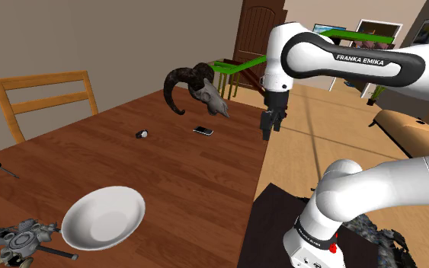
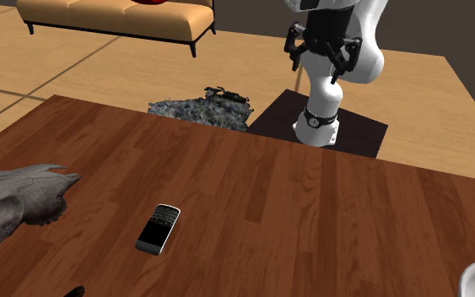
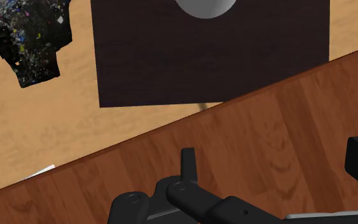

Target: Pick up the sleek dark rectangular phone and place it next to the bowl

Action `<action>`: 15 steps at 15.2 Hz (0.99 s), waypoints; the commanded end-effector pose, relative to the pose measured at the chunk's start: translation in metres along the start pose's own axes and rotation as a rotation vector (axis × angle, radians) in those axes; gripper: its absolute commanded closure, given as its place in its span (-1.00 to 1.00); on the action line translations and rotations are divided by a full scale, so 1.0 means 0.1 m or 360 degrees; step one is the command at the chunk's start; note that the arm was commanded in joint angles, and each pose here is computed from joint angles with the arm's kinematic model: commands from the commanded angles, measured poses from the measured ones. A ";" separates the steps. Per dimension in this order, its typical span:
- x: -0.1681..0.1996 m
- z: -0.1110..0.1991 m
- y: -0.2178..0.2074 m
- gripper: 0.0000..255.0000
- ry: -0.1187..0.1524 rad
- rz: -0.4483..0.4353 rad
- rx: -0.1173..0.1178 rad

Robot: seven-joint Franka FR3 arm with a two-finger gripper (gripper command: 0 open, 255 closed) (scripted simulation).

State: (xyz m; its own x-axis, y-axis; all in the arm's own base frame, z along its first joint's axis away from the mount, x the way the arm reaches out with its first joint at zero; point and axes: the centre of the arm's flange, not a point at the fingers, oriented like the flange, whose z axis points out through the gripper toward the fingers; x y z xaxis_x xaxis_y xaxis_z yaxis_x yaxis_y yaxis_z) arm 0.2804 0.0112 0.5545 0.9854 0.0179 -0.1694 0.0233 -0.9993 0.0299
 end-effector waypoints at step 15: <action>1.53 0.49 0.80 -1.00 0.0080 -0.0272 0.0024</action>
State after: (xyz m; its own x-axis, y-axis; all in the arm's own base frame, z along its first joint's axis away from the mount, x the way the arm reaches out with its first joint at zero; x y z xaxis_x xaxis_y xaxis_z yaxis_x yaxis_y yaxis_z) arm 0.4164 -0.0632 0.4891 0.9764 0.1753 -0.1258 0.1756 -0.9844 -0.0082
